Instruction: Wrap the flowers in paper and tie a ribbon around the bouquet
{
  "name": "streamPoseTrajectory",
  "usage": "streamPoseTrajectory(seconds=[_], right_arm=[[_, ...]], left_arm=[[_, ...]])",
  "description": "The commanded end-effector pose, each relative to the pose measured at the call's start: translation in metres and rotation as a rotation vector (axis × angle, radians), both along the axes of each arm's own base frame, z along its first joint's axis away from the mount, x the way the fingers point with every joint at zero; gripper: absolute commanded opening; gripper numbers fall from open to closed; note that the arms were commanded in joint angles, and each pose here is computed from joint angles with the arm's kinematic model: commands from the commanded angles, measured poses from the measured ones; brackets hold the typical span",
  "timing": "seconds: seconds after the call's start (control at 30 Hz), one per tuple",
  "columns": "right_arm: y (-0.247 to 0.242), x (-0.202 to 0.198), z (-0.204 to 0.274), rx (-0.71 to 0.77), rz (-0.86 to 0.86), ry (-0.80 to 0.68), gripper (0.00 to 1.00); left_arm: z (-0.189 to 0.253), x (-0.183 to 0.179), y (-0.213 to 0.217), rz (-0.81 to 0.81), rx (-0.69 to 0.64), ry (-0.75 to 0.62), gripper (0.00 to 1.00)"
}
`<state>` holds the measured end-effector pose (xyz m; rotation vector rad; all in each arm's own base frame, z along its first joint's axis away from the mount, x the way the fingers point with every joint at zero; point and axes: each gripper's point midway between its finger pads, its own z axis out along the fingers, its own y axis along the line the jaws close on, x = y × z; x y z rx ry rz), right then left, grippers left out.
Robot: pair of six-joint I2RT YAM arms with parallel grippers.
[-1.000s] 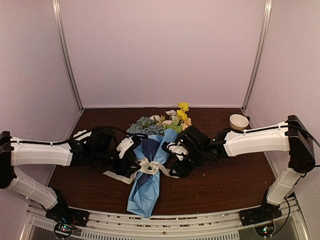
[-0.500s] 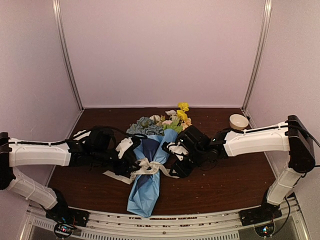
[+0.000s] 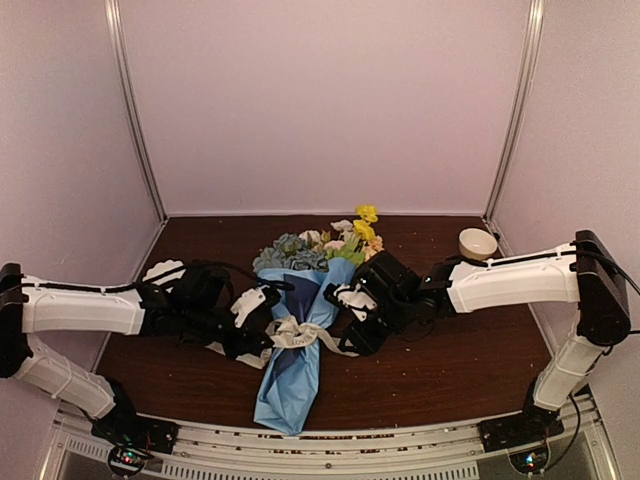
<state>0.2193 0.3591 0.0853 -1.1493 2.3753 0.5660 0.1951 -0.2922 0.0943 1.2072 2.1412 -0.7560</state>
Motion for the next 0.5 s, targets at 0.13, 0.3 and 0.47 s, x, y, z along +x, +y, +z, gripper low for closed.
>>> streamPoseTrajectory(seconds=[0.13,0.3,0.47], right_arm=[[-0.006,-0.002,-0.006,-0.016,-0.009,0.015,0.45],[-0.006,-0.001,-0.007,-0.019,-0.011,0.013,0.45],[-0.006,0.002,-0.006,-0.017,-0.018,0.009,0.45]], left_arm=[[0.014,-0.016,0.009,0.054,-0.086,0.044,0.00],[0.011,-0.038,0.014,0.078,-0.099,0.127,0.00],[-0.005,-0.069,0.016,0.071,-0.042,0.258,0.02]])
